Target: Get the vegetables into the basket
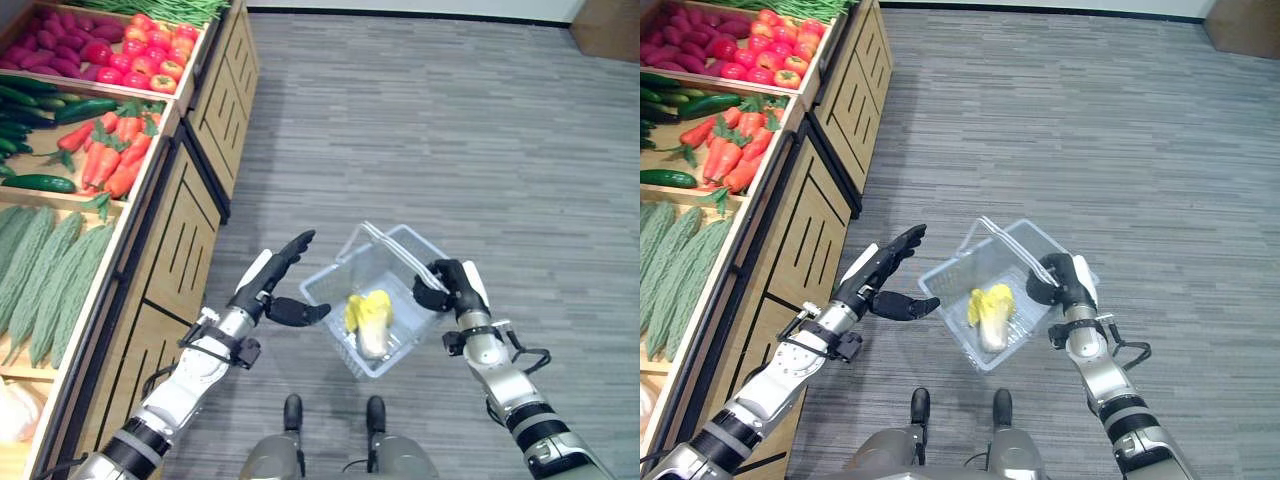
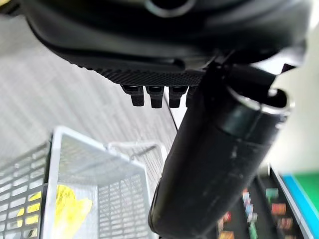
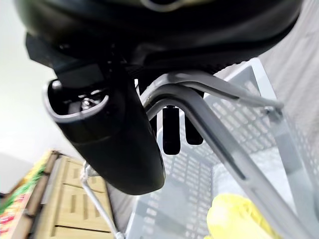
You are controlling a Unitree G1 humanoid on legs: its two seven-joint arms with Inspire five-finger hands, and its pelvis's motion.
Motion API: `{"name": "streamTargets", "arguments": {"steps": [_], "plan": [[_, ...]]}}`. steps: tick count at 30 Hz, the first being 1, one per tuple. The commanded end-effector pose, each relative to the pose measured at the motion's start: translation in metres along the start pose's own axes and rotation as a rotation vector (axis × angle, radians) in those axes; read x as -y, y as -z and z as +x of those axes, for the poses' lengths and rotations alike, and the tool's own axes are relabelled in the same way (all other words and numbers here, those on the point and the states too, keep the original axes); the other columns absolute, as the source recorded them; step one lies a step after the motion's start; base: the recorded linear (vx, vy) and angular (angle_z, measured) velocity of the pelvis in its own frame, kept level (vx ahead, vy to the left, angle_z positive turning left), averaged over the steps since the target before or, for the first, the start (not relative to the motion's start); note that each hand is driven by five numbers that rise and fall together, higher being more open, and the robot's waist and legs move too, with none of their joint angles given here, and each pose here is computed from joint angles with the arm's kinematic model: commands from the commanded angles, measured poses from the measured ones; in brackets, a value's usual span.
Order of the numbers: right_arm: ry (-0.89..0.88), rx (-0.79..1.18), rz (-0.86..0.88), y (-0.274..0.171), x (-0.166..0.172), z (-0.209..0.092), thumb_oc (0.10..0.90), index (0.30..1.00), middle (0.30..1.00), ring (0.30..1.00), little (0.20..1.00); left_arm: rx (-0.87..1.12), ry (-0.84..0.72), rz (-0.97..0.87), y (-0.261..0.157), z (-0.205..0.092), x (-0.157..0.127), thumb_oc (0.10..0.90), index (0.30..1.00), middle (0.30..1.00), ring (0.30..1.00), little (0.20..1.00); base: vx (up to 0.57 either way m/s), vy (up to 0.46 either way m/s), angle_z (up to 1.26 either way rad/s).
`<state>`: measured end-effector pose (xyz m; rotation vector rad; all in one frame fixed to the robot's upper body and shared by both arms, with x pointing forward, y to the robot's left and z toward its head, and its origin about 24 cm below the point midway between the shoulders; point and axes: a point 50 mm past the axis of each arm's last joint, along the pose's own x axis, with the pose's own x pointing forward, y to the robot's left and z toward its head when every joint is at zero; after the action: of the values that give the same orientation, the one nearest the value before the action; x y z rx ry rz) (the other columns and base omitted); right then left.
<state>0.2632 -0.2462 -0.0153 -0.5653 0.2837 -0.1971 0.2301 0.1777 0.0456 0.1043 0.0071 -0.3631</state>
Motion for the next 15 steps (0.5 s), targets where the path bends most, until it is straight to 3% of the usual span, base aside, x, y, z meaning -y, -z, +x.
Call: {"name": "streamTargets", "arguments": {"steps": [1, 5, 10, 13, 14, 15], "plan": [[0.194, 0.130, 0.000, -0.023, 0.037, 0.013, 0.400, 0.300, 0.300, 0.300, 0.300, 0.126, -0.026, -0.146, -0.016, 0.002, -0.009, 0.900, 1.000, 1.000, 1.000, 1.000, 0.00, -0.015, 0.26], [0.206, -0.001, -0.071, 0.015, 0.046, 0.002, 0.400, 0.300, 0.300, 0.300, 0.300, -0.005, -0.167, -0.083, 0.014, -0.021, -0.032, 0.900, 1.000, 1.000, 1.000, 1.000, 0.00, -0.014, 0.12], [0.236, -0.155, -0.089, 0.056, 0.057, -0.015, 0.400, 0.300, 0.300, 0.300, 0.300, -0.364, -0.359, 0.009, 0.087, -0.063, -0.054, 0.900, 1.000, 1.000, 1.000, 1.000, 0.00, -0.007, 0.07], [0.275, -0.211, -0.023, 0.069, 0.060, -0.023, 0.400, 0.300, 0.300, 0.300, 0.300, -0.594, -0.480, 0.007, 0.129, -0.093, -0.055, 0.900, 1.000, 1.000, 1.000, 1.000, -0.01, 0.000, 0.04], [0.308, -0.286, 0.074, 0.086, 0.058, -0.034, 0.400, 0.300, 0.300, 0.300, 0.300, -0.798, -0.574, -0.014, 0.162, -0.119, -0.047, 0.900, 1.000, 1.000, 1.000, 1.000, -0.02, -0.004, 0.03], [0.308, -0.286, 0.074, 0.086, 0.058, -0.034, 0.400, 0.300, 0.300, 0.300, 0.300, -0.797, -0.574, -0.015, 0.162, -0.118, -0.047, 0.900, 1.000, 1.000, 1.000, 1.000, -0.01, 0.002, 0.03]]}}
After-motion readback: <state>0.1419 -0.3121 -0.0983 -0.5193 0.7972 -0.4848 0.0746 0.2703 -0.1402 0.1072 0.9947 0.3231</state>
